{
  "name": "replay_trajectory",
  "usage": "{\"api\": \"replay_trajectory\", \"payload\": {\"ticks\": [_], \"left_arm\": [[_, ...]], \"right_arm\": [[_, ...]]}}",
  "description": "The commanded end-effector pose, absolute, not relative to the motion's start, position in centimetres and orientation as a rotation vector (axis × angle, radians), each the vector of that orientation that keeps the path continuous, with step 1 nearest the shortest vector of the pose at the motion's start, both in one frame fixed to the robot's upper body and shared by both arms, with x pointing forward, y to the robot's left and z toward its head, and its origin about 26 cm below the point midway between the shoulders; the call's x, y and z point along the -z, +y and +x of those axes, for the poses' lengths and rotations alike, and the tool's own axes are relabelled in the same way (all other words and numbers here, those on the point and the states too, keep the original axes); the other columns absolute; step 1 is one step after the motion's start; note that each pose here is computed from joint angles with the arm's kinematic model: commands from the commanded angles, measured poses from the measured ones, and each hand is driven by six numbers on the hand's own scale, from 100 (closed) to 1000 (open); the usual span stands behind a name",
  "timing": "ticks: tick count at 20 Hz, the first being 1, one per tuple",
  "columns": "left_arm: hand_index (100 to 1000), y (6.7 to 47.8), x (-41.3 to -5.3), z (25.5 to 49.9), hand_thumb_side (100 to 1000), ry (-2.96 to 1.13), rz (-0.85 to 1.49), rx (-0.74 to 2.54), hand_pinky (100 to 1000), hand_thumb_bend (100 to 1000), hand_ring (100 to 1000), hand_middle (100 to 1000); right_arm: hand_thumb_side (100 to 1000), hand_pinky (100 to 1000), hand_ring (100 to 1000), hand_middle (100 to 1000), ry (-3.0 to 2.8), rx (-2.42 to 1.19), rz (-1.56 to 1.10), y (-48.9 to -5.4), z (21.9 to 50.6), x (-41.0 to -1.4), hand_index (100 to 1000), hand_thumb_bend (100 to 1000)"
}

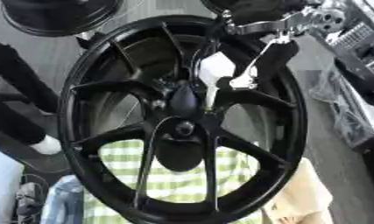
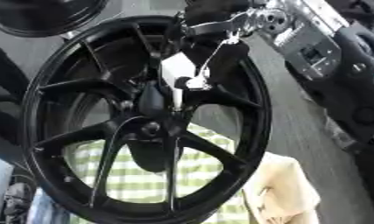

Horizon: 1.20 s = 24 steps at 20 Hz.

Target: Pull the pin out of the wheel hub.

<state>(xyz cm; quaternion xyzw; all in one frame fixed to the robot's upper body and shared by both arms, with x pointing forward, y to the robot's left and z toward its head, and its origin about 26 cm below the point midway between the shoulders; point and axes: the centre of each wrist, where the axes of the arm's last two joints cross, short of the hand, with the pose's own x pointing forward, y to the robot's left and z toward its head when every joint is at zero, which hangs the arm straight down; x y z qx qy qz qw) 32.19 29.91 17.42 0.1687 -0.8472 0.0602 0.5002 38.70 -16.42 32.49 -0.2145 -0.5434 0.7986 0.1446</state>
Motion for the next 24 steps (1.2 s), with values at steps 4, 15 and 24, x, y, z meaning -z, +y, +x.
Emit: {"api": "replay_trajectory", "payload": {"ticks": [4, 15, 24], "left_arm": [[771, 30.02, -18.36, 32.16, 764, -2.08, 0.412, -0.129, 728, 297, 705, 697], [771, 29.97, -18.39, 32.17, 765, -2.081, 0.409, -0.126, 728, 295, 704, 697], [771, 29.93, -18.4, 32.18, 765, -2.081, 0.406, -0.125, 729, 294, 704, 699]], "right_arm": [[471, 801, 770, 597, -1.605, -2.261, -0.646, -17.19, 38.62, -33.56, 748, 276], [364, 765, 693, 465, -1.666, -2.178, -0.605, -17.18, 38.86, -33.01, 600, 231], [297, 739, 622, 375, -1.691, -2.118, -0.532, -17.32, 38.89, -33.24, 502, 145]]}}
